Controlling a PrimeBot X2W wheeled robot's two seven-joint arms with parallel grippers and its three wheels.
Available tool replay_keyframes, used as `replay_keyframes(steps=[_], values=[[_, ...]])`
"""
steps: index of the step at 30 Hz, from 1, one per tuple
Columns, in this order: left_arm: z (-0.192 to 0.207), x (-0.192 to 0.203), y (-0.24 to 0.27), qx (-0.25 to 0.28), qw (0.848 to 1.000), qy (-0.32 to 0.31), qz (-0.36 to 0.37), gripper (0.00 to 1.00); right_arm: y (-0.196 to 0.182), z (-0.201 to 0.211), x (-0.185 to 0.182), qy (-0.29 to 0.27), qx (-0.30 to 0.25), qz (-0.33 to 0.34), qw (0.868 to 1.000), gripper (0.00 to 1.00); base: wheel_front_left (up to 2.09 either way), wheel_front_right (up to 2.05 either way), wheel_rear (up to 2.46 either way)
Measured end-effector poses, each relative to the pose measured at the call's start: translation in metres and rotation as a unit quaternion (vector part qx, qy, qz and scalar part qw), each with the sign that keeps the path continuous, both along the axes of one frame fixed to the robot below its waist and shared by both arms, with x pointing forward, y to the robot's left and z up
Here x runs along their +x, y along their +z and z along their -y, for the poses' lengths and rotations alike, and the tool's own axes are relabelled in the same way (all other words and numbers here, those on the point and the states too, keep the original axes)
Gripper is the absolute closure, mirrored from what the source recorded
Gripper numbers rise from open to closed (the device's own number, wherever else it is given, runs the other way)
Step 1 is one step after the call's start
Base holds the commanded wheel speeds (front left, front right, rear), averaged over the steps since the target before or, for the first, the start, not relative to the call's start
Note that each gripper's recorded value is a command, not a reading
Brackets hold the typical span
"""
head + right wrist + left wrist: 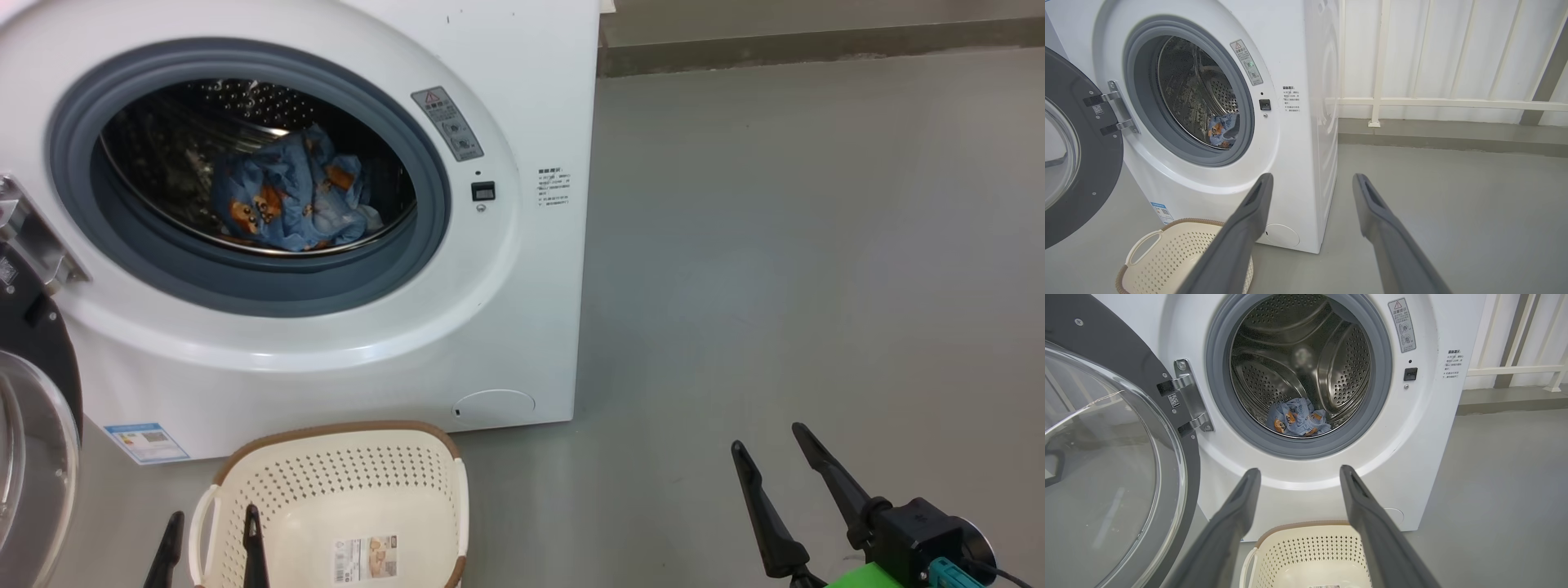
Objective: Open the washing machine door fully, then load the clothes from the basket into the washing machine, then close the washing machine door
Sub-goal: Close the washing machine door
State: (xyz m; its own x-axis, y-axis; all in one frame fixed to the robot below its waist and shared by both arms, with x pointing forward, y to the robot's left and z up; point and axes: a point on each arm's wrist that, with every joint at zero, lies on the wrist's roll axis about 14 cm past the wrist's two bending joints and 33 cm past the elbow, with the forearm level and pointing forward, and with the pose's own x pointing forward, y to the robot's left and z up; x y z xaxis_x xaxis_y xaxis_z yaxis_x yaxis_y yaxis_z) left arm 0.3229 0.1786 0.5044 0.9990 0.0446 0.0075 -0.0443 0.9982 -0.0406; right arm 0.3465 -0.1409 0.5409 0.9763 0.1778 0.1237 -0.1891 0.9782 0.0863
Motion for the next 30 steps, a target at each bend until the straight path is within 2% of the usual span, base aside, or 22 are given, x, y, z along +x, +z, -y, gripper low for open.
replay_keyframes(steps=[17,30], values=[[-0.0031,-0.0016,-0.0003,0.004,1.0,0.002,-0.001,0.0,-0.0008,-0.0015,0.0026,0.003,0.0,-0.001,1.0,0.0,-1.34,1.34,0.0],[-0.0041,-0.0022,0.0002,0.006,1.0,0.002,0.0,0.0,-0.0006,-0.0022,0.0029,0.004,0.0,-0.001,1.0,0.0,-0.31,0.31,0.0]])
